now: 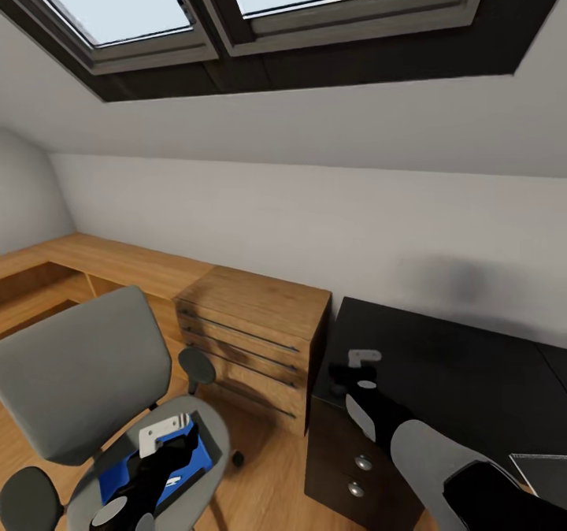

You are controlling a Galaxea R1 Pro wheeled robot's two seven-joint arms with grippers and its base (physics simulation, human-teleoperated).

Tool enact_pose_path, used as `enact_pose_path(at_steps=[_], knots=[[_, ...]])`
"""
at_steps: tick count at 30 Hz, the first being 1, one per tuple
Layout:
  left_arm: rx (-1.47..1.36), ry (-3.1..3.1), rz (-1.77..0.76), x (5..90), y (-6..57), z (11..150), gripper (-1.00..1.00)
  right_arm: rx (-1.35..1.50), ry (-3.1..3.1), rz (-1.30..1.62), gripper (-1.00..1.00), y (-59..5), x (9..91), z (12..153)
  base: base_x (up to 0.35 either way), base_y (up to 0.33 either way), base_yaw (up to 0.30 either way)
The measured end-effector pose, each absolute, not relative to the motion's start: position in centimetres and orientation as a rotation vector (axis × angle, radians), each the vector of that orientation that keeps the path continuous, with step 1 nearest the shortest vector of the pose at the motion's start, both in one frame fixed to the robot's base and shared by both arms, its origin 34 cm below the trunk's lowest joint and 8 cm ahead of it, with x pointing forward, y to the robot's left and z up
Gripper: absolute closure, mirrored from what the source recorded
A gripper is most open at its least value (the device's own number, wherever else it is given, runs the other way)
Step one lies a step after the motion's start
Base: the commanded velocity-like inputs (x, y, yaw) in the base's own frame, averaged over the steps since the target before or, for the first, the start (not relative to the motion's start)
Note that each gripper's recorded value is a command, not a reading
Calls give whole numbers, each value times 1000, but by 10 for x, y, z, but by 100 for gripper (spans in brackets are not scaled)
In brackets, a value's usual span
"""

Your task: In the bedroom, organize the workspace by keeping the computer under the desk, ensuring the monitor is on the desk, placing the keyboard on the desk next to the monitor, placing the mouse on the desk next to the keyboard, moving the folder from the swivel chair onto the desk next to the mouse, stacking the notebook on top of the folder with the pen on top of the notebook, and positioning the swivel chair next to the desk.

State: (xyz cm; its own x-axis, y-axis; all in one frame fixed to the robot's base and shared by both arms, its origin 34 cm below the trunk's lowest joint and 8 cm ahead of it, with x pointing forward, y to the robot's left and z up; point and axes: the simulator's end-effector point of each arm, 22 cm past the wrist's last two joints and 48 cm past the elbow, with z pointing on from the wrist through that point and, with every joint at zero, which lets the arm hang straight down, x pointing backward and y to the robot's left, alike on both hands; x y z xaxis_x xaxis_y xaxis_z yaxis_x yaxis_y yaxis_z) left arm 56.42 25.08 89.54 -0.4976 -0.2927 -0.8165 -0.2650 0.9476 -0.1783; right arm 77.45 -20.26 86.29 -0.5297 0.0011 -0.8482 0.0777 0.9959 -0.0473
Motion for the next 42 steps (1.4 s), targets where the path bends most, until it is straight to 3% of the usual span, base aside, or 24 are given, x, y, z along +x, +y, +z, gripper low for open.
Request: enact_pose_path(at_steps=[42], knots=[[-397, 2115, -33, 571, 252, 841, -100, 86, 2024, -88, -100, -204, 791, 827, 0, 0, 26]])
